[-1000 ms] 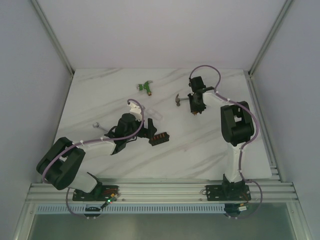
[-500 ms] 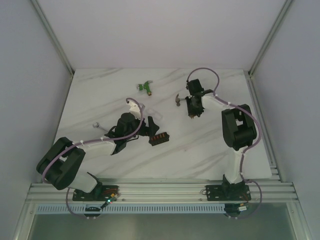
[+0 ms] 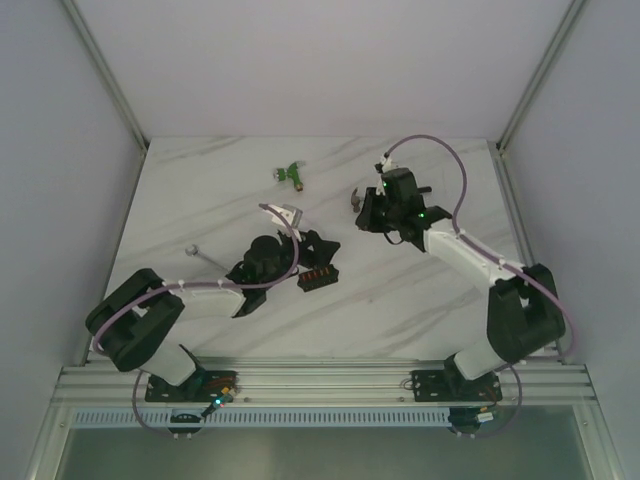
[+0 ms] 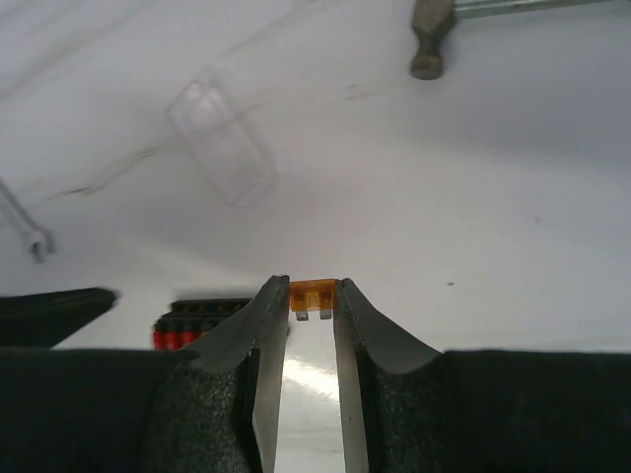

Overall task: Snap on the fuse box
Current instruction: Pick up the fuse from the center of the board.

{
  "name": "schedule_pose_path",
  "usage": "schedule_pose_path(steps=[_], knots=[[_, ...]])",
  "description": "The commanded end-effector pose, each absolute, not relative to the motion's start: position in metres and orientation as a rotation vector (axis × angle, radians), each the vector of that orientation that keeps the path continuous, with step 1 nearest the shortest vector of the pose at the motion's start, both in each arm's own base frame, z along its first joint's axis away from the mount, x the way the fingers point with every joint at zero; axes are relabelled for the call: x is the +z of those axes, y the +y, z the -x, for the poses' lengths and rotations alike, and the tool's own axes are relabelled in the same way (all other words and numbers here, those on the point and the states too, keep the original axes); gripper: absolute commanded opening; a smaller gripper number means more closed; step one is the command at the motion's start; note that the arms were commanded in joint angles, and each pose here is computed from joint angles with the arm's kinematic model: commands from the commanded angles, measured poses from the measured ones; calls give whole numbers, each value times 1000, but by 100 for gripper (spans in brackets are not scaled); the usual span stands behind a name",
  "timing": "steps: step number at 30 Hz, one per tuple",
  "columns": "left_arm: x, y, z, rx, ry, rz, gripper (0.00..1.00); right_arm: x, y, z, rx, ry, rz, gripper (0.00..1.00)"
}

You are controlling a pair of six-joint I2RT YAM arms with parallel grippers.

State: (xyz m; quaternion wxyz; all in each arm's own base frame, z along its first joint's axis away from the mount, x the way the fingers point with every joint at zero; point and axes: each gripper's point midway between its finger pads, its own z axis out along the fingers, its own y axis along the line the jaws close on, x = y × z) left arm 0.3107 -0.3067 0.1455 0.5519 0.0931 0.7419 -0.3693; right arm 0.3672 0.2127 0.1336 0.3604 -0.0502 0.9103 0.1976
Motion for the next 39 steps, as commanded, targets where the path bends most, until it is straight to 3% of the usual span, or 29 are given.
schedule_pose_path(steps=[1, 13, 39], knots=[[169, -327, -320, -902, 1643, -235, 75, 175, 236, -360, 698, 2183, 51, 17], [173, -361, -320, -951, 1600, -330, 51, 190, 243, -337, 819, 2123, 11, 18], [188, -364, -331, -971, 1544, -236, 27, 193, 252, -330, 891, 2092, -41, 20]])
